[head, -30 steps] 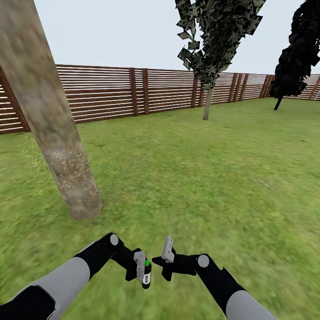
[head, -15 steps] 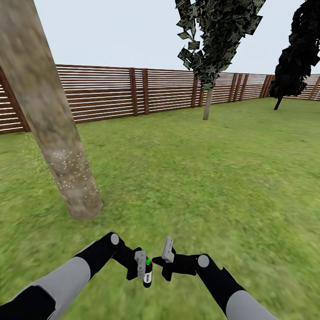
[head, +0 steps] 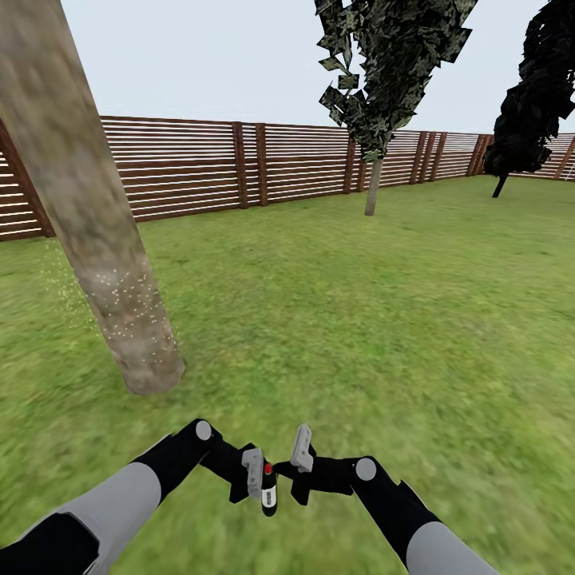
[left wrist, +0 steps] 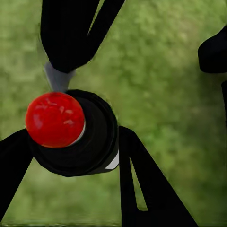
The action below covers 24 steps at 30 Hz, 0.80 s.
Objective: In the garden, pick up the pesticide atomizer on the floor and spray pesticide onto both trees until each tree trunk is fully covered.
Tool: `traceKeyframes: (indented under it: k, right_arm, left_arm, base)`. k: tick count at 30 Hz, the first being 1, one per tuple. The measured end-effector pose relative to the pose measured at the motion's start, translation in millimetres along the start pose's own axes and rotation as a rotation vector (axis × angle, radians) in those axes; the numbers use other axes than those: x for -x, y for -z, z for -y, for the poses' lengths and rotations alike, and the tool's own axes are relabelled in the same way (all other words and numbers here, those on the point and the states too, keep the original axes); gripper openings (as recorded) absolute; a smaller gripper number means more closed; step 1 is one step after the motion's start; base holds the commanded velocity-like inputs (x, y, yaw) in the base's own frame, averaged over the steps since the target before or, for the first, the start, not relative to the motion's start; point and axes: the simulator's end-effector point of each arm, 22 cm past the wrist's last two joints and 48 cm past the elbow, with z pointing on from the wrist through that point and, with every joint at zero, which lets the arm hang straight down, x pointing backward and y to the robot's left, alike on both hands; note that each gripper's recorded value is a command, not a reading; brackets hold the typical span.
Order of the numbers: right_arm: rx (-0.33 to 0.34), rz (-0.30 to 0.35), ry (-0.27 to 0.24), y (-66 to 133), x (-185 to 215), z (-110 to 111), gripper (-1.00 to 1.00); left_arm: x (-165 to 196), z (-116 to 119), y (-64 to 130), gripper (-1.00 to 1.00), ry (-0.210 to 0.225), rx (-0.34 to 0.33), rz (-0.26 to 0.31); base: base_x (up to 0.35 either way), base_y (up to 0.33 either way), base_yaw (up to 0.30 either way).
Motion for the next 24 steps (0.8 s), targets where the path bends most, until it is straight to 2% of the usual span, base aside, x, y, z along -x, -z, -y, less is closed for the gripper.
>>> traceKeyframes:
  k: [4, 9, 12, 13, 14, 15, 16, 17, 19, 21, 22, 23, 24]
  right_arm:
    - [0.001, 0.000, 0.000, -0.1, 0, 0, -1.00]
    - [0.002, -0.002, -0.001, -0.2, -1, -1, -1.00]
    - [0.002, -0.004, -0.002, 0.3, -2, -1, -1.00]
    - [0.002, -0.005, -0.003, 0.5, -3, -1, -1.00]
    - [0.001, -0.006, -0.003, 0.9, -3, 0, -1.00]
    - [0.000, -0.007, -0.002, 1.6, -4, 0, -1.00]
    - [-0.001, -0.010, -0.003, 2.8, -5, 1, 1.00]
    - [-0.002, -0.012, -0.003, 3.3, -7, 1, 1.00]
    - [-0.005, -0.014, -0.003, 3.9, -8, 2, 1.00]
    - [-0.042, -0.040, -0.029, 5.5, -24, 6, 1.00]
    - [-0.120, -0.098, -0.080, 10.1, -57, 13, 1.00]
    - [-0.265, -0.190, -0.151, 22.5, -106, 25, 1.00]
    - [-0.366, -0.272, -0.195, 37.0, -145, 27, 1.00]
  left_arm:
    - [-42, 0, 2.7, -1.00, 0.065, 0.031, -0.062]
    - [-108, -3, 38.6, -1.00, 0.119, 0.066, -0.158]
    - [-166, -2, 79.2, -1.00, 0.172, 0.102, -0.237]
    - [-192, 4, 94.5, -1.00, 0.209, 0.115, -0.261]
    - [-230, 12, 122.4, -1.00, 0.240, 0.130, -0.322]
    - [-235, 14, 126.4, -1.00, 0.253, 0.136, -0.325]
    - [-250, 18, 139.4, -1.00, 0.272, 0.146, -0.348]
    - [-263, 21, 149.0, -1.00, 0.290, 0.153, -0.367]
    - [-278, 19, 155.1, -1.00, 0.321, 0.201, -0.386]
    - [-308, 8, 165.0, -1.00, 0.360, 0.339, -0.435]
    - [-323, 5, 165.8, -1.00, 0.412, 0.422, -0.441]
    - [-331, 10, 154.9, -1.00, 0.515, 0.511, -0.396]
    - [-338, 21, 143.6, -1.00, 0.571, 0.550, -0.365]
  base:
    - [0.000, 0.000, 0.000]
    - [0.000, 0.000, 0.000]
    - [0.000, 0.000, 0.000]
    - [0.000, 0.000, 0.000]
    - [0.000, 0.000, 0.000]
    - [0.000, 0.000, 0.000]
    - [0.000, 0.000, 0.000]
    - [0.000, 0.000, 0.000]
    - [0.000, 0.000, 0.000]
    - [0.000, 0.000, 0.000]
    - [0.000, 0.000, 0.000]
    - [0.000, 0.000, 0.000]
    - [0.000, 0.000, 0.000]
